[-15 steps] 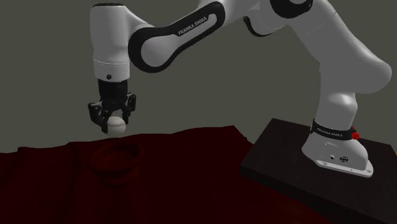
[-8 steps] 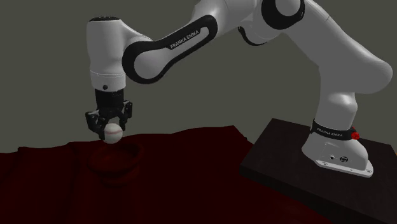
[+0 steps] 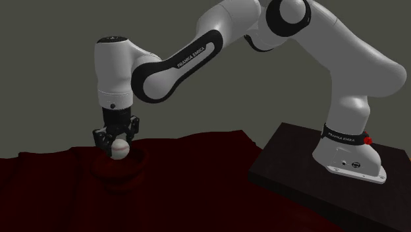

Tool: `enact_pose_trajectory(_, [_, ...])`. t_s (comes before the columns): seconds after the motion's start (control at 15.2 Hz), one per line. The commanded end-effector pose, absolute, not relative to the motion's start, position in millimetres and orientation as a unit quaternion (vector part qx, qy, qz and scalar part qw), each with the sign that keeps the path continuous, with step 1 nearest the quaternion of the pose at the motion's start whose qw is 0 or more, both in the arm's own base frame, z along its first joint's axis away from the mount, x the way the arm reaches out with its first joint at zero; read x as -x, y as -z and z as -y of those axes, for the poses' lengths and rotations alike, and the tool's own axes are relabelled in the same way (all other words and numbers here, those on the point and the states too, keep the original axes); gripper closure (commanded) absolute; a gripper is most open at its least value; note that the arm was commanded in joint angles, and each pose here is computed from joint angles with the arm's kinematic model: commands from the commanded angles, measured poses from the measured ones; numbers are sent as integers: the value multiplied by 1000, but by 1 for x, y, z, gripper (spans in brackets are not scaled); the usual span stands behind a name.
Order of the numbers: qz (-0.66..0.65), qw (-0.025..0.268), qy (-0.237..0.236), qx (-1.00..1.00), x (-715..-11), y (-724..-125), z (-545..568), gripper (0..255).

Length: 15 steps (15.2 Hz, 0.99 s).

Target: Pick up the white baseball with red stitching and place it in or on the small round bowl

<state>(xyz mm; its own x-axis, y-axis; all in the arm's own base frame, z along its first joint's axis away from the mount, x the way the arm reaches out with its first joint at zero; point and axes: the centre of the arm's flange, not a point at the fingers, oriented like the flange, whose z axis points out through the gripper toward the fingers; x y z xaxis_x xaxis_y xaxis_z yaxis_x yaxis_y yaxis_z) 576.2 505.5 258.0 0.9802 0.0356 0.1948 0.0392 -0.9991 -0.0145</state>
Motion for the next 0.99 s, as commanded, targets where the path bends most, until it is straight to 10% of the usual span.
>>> enact_pose_trajectory(0.0, [19, 9, 98, 995, -576, -256, -506, 255])
enact_pose_trajectory(0.4, [19, 9, 98, 995, -576, -256, -506, 255])
enact_pose_trajectory(0.46, [19, 9, 98, 995, -576, -256, -506, 0])
enact_pose_trajectory(0.92, [19, 9, 98, 995, -571, -282, -505, 0])
